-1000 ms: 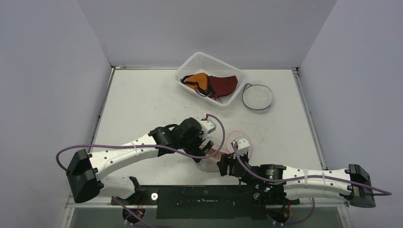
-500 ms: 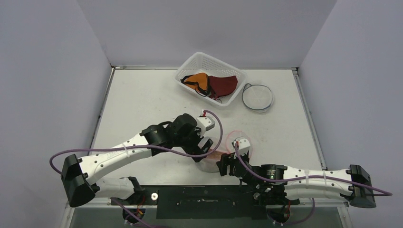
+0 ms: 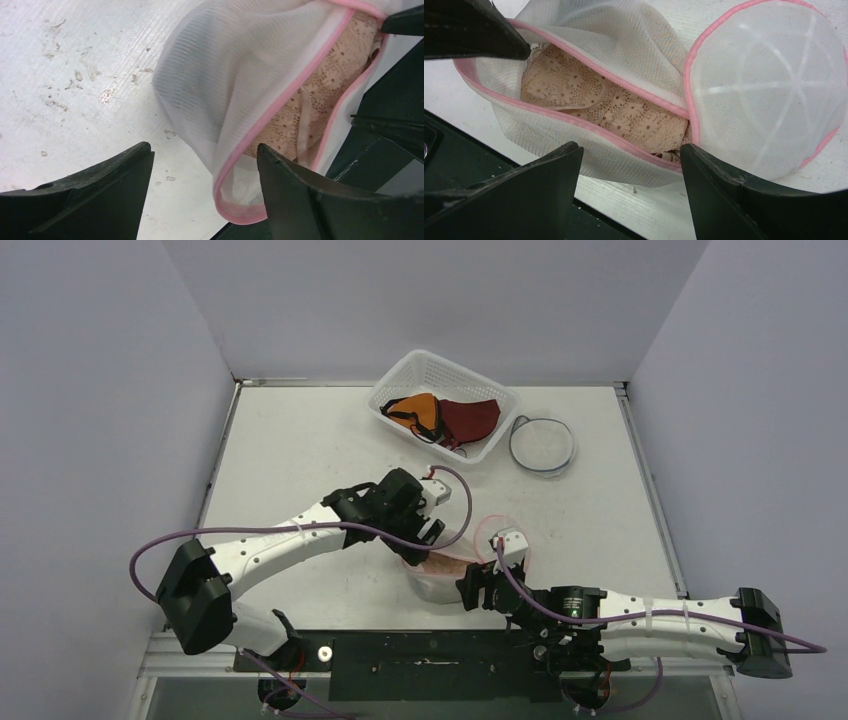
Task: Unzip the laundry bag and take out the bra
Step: Open the laundry bag at the center of the board.
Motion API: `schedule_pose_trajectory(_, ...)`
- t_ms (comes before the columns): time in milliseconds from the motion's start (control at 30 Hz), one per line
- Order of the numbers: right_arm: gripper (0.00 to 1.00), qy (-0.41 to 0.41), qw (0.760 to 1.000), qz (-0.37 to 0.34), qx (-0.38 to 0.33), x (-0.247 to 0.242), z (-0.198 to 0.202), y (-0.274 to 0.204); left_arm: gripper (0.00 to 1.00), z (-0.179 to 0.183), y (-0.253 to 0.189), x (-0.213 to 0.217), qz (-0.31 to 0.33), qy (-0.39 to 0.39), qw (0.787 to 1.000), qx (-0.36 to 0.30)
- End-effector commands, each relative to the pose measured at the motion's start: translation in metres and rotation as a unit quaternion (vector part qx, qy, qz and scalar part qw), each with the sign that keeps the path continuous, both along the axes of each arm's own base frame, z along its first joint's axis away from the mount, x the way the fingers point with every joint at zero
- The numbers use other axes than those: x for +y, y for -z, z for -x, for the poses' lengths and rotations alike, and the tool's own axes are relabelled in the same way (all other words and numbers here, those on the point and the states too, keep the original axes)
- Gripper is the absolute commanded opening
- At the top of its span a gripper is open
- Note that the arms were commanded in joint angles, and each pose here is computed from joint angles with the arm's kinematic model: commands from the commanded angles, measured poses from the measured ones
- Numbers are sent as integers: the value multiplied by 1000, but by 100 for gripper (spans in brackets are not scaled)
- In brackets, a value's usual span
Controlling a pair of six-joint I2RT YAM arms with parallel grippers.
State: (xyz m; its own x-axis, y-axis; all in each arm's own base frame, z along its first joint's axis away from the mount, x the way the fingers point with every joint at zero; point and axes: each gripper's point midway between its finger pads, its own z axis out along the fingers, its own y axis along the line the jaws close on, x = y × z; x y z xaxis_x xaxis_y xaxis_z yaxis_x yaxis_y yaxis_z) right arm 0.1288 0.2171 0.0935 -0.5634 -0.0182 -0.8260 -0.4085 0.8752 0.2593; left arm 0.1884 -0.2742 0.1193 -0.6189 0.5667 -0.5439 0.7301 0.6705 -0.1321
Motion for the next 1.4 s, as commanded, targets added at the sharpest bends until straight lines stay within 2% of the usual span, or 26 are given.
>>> schedule_pose_trajectory(0,73,1,1000,-11,-9,1,-1,-6,69,-19,-23,-13,43,0,999,-27)
schedule_pose_trajectory(233,73,7,1000,-16,-13,1,-3,-11,34,-5,-18,-19,62,26,998,3)
schedule_pose_trajectory(300,74,12,999,-29,-16,1,-4,-21,21,1,-17,-20,67,35,997,14)
schedule_pose_trajectory(333,76,18,999,-42,-17,1,-5,-28,8,2,-19,-20,70,37,997,16)
schedule_pose_trajectory(367,77,26,998,-53,-21,0,-6,-36,0,2,-20,-20,70,35,997,16)
schedule_pose_trajectory(467,82,53,994,-96,-31,-5,-12,-65,0,-2,-36,-18,85,13,996,-3)
schedule_pose_trajectory(567,83,90,986,-133,-45,-16,-19,-92,0,-17,-64,-9,104,-44,992,-48)
schedule_pose_trajectory(733,82,136,973,-174,-71,-32,-30,-122,0,-48,-142,22,131,-164,964,-161)
schedule_pose_trajectory(867,82,153,963,-198,-95,-39,-36,-139,0,-60,-195,49,90,-208,940,-254)
schedule_pose_trajectory(1033,82,165,957,-212,-109,-41,-40,-140,0,-54,-238,34,52,-195,924,-325)
schedule_pose_trajectory(1167,82,172,957,-208,-103,-40,-40,-125,0,-50,-209,20,39,-196,930,-309)
schedule_pose_trajectory(1367,81,187,959,-198,-81,-43,-39,-96,0,-37,-96,28,37,-234,939,-249)
